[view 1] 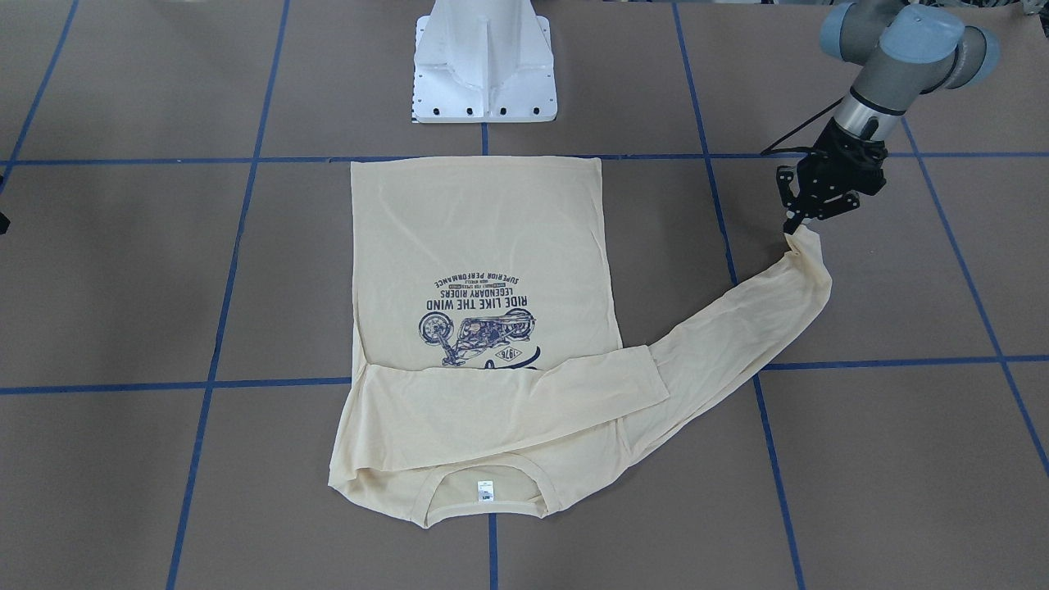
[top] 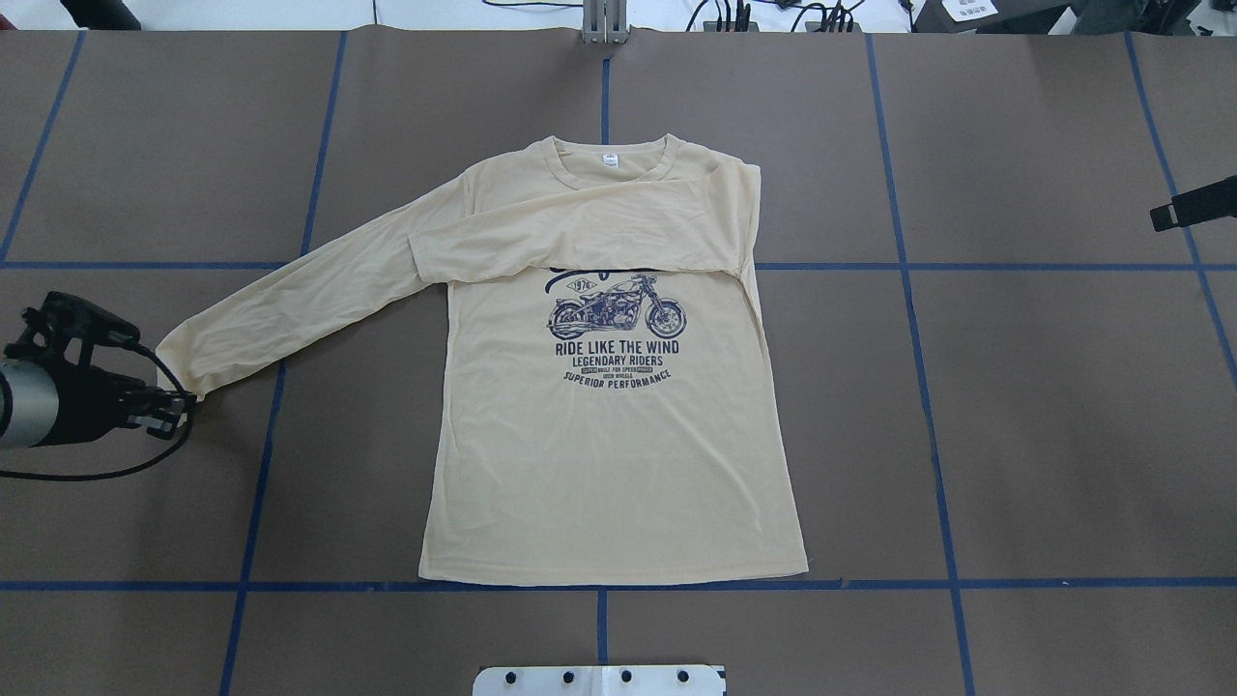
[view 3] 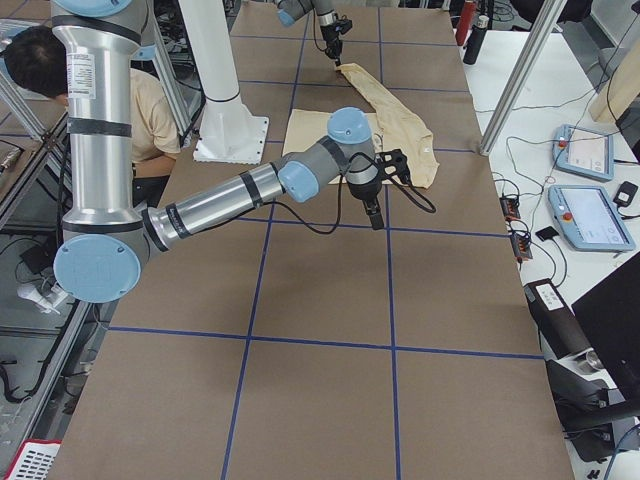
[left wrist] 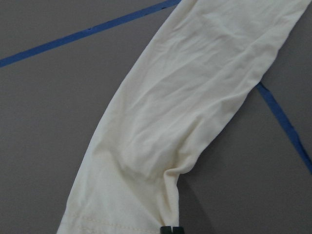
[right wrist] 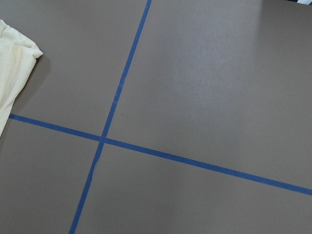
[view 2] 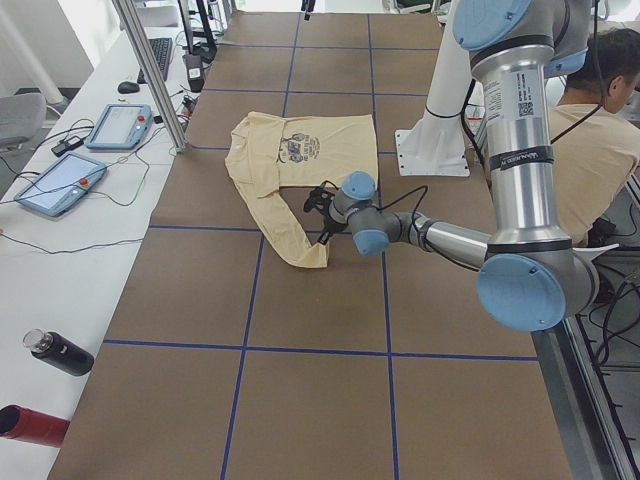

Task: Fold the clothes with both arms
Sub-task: 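Fold the held sleeve across the shirt front with the left gripper, release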

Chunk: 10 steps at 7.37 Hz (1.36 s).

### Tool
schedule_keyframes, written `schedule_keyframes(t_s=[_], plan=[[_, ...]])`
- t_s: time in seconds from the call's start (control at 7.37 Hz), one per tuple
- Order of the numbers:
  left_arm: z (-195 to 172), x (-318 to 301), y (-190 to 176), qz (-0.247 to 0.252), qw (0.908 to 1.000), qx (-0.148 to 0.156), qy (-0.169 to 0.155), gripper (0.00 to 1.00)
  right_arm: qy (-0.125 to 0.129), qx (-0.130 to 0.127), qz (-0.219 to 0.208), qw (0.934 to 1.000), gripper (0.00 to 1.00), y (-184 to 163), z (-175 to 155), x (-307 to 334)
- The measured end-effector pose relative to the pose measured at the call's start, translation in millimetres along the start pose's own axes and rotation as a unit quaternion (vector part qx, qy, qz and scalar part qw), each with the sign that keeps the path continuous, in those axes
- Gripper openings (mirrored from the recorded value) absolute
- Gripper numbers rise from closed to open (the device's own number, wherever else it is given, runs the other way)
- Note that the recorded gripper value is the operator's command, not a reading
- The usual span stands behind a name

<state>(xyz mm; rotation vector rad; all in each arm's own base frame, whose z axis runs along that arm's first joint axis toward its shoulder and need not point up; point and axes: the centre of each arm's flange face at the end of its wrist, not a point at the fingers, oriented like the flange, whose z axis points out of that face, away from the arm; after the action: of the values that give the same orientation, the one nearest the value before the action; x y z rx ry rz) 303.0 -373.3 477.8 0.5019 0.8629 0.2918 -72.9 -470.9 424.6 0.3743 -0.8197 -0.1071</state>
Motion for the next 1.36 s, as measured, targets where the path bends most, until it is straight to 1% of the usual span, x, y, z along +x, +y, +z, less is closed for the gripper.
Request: schedule_keyframes(t_s=[0.27, 0.41, 0.54, 0.68, 0.95, 1.22, 1.36], plan=[[-4.6, 88.4, -117.5, 0.000, 0.9997, -0.014, -0.020, 0.00, 0.001, 0.000, 0.000, 1.0000, 1.00, 0.0, 0.6, 0.6], [-19.7, 132.1, -174.0, -0.006, 0.9991, -0.025, -0.033, 0.00, 0.001, 0.000, 0.001, 1.0000, 1.00, -0.1, 0.7, 0.7], [-38.1, 172.4, -221.2, -0.012, 0.9986, -0.035, -0.036, 0.00, 0.002, 0.000, 0.001, 1.0000, 1.00, -0.1, 0.7, 0.9], [-46.9, 207.8, -262.5, -0.017, 0.9982, -0.044, -0.036, 0.00, 0.002, 0.000, 0.002, 1.0000, 1.00, -0.1, 0.8, 1.0], [-35.7, 263.6, -339.8, -0.039, 0.9963, -0.061, -0.046, 0.00, 0.002, 0.000, 0.005, 1.0000, 1.00, -0.1, 0.7, 1.0], [-17.7, 325.2, -424.1, -0.091, 0.9909, -0.076, -0.063, 0.00, 0.002, 0.000, 0.006, 1.0000, 1.00, 0.0, 0.8, 0.9], [-4.8, 354.2, -456.1, -0.126, 0.9863, -0.081, -0.068, 0.00, 0.002, -0.001, 0.006, 1.0000, 1.00, 0.5, 1.0, 1.3]])
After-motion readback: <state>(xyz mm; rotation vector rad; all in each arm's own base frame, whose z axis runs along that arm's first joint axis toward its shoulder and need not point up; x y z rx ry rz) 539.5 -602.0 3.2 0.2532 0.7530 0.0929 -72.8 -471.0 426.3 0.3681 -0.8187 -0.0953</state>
